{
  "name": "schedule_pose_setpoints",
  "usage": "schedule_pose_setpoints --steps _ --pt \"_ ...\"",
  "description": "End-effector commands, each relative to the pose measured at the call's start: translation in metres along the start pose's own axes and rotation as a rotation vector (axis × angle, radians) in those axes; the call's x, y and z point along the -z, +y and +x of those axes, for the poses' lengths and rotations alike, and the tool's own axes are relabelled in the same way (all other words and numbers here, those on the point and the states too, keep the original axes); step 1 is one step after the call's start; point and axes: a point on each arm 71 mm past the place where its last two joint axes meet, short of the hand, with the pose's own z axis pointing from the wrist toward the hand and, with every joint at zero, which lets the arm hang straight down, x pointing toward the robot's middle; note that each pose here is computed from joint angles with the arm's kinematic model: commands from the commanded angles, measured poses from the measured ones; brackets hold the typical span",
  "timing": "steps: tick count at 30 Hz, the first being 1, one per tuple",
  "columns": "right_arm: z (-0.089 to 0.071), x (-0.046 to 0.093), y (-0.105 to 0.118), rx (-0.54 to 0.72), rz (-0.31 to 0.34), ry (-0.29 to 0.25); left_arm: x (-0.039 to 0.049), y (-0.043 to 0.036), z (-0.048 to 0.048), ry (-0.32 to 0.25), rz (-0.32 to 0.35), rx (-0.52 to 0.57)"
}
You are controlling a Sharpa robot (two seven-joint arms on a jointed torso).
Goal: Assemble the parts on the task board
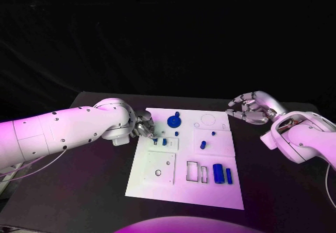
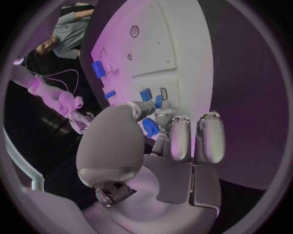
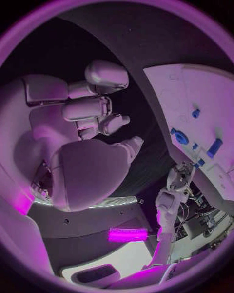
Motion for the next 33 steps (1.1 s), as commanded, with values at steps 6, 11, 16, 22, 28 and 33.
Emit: schedule_pose_setpoints --steps 6,11,16,22,28,33 --pt "0.0006 0.0003 0.0005 0.002 -0.007 0.003 -0.0013 -0.0011 0.0038 0.017 0.003 -0.046" --pt "0.0007 0.0004 0.0005 0.002 -0.007 0.003 -0.0022 -0.0007 0.0047 0.027 -0.001 -0.059" --pt "0.0007 0.0005 0.0005 0.002 -0.007 0.003 -0.0035 0.0002 0.0063 0.034 -0.004 -0.063" --pt "0.0006 0.0006 0.0002 0.002 -0.007 0.003 -0.0040 0.0007 0.0077 0.041 -0.006 -0.067" --pt "0.0010 0.0006 0.0000 0.002 -0.007 0.004 -0.0042 0.0000 0.0086 0.045 -0.005 -0.069" --pt "0.0015 0.0008 -0.0004 0.002 -0.006 0.005 -0.0042 -0.0004 0.0093 0.049 -0.004 -0.072"
